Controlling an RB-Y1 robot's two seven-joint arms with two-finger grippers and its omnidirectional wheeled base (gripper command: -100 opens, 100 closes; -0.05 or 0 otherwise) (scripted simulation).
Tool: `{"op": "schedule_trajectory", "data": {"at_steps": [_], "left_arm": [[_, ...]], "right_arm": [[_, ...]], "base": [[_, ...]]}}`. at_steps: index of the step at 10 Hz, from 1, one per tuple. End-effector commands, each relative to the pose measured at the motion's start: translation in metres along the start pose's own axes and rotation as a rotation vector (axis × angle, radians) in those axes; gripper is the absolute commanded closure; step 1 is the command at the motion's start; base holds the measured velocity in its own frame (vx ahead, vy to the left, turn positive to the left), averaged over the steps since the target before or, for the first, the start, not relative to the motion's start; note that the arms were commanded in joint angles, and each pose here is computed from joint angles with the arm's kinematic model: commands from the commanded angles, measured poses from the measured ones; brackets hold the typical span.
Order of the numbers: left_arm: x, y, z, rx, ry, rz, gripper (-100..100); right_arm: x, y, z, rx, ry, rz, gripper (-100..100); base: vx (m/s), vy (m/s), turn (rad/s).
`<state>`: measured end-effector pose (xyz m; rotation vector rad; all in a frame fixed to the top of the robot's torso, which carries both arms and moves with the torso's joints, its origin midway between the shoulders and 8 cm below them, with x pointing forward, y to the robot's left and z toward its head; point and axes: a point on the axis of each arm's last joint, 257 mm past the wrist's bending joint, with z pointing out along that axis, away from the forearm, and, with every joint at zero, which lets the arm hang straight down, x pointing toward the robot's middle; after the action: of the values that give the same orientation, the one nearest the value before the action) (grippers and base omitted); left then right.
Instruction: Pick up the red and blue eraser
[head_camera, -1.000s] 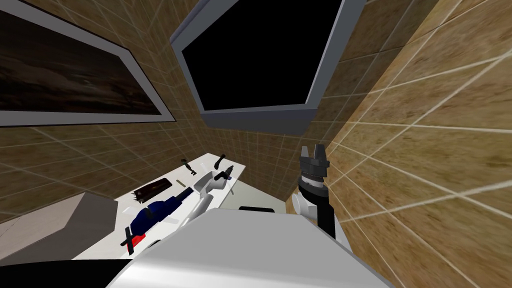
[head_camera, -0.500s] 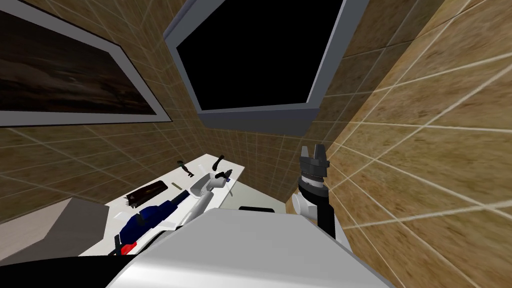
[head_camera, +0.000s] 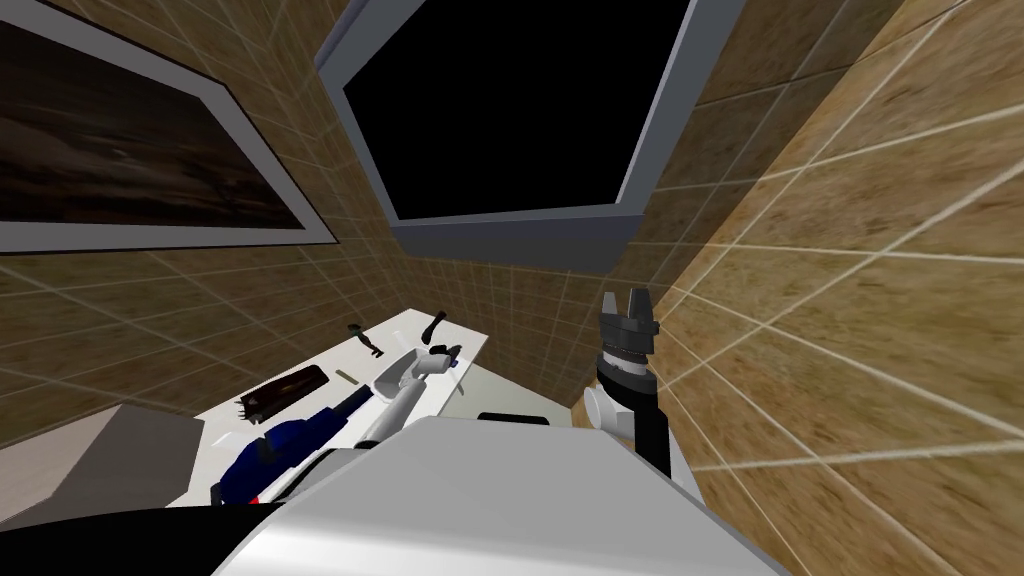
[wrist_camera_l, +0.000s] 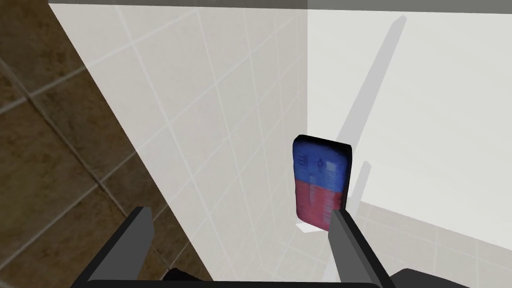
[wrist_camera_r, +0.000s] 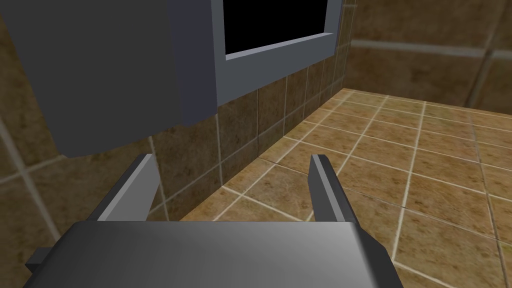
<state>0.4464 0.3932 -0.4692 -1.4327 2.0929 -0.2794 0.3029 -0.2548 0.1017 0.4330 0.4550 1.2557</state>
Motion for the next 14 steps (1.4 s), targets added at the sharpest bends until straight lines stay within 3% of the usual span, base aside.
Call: {"op": "schedule_trajectory", "data": {"at_steps": [1, 8, 14], "left_arm": [[0.000, 0.016, 0.004, -0.064, 0.026, 0.006, -100], [0.007, 0.071, 0.005, -0.269, 0.131, 0.006, -100], [0.010, 0.114, -0.007, -0.435, 0.246, -0.016, -100]], "right_arm": [[0.000, 0.000, 0.000, 0.000, 0.000, 0.000, 0], [0.000, 0.000, 0.000, 0.000, 0.000, 0.000, 0], [0.000, 0.000, 0.000, 0.000, 0.000, 0.000, 0]], "base": [[0.048, -0.013, -0.011], [0.055, -0.011, -0.007], [0.062, -0.005, -0.004]]}}
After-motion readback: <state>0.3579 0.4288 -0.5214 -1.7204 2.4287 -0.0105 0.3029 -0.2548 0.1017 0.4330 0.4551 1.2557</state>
